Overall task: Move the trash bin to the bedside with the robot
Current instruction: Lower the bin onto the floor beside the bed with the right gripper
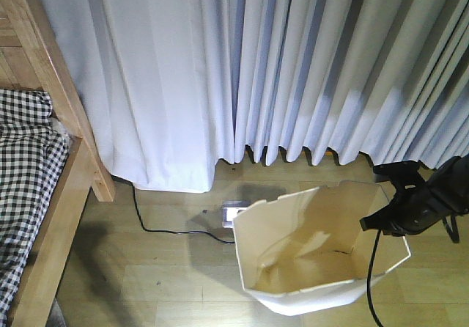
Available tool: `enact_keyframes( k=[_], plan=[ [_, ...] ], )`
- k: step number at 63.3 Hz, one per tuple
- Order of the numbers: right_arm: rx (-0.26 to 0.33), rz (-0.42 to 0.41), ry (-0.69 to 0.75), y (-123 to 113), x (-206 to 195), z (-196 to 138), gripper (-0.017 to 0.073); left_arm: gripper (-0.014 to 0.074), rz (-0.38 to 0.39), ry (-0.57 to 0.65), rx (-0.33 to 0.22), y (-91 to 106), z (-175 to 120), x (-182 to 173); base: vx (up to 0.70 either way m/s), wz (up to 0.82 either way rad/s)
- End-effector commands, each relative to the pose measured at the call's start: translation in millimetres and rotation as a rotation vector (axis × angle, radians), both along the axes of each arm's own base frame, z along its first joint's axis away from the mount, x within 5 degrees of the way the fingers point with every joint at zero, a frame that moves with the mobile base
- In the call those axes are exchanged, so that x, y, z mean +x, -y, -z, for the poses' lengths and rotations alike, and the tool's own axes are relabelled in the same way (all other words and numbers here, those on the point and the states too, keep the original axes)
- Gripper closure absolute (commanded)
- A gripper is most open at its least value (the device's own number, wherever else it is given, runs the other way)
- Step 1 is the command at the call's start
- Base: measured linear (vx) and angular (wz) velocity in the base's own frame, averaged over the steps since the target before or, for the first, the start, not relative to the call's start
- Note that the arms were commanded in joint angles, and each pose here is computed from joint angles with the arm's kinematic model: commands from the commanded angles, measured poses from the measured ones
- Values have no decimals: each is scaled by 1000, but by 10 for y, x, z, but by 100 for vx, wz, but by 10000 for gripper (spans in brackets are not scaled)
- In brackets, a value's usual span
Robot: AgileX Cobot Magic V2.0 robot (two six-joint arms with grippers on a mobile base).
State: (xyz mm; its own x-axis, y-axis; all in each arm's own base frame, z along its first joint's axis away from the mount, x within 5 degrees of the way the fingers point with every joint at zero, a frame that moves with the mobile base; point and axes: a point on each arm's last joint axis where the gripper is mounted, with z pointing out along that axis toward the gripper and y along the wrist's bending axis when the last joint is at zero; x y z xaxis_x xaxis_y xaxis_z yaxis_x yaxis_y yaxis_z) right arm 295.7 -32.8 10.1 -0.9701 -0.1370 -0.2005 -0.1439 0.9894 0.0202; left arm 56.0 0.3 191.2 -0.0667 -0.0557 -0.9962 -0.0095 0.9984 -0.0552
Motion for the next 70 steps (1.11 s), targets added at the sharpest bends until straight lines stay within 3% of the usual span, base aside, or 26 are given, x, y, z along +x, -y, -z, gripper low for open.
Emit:
enact_keyframes(
  k=[1, 26, 35, 49, 61, 70],
  plan=[
    [15, 74, 70, 22, 138, -159, 562, 599, 2, 53, -18, 2, 24, 6, 0, 0],
    [68, 79, 38, 43, 520, 223, 562, 599, 2, 53, -18, 2, 24, 6, 0, 0],
    [132, 119, 9, 129, 667, 422, 562, 599, 2, 53, -18, 2, 24, 6, 0, 0],
    [206, 40, -28, 134, 832, 708, 562, 599, 2, 53, -18, 2, 24, 6, 0, 0],
    [299, 73, -18, 81, 962, 932, 562, 599, 2, 53, -18, 2, 24, 6, 0, 0],
    [379, 44, 8, 22, 1039, 1064, 562, 599, 2, 53, -18, 2, 24, 6, 0, 0]
  ],
)
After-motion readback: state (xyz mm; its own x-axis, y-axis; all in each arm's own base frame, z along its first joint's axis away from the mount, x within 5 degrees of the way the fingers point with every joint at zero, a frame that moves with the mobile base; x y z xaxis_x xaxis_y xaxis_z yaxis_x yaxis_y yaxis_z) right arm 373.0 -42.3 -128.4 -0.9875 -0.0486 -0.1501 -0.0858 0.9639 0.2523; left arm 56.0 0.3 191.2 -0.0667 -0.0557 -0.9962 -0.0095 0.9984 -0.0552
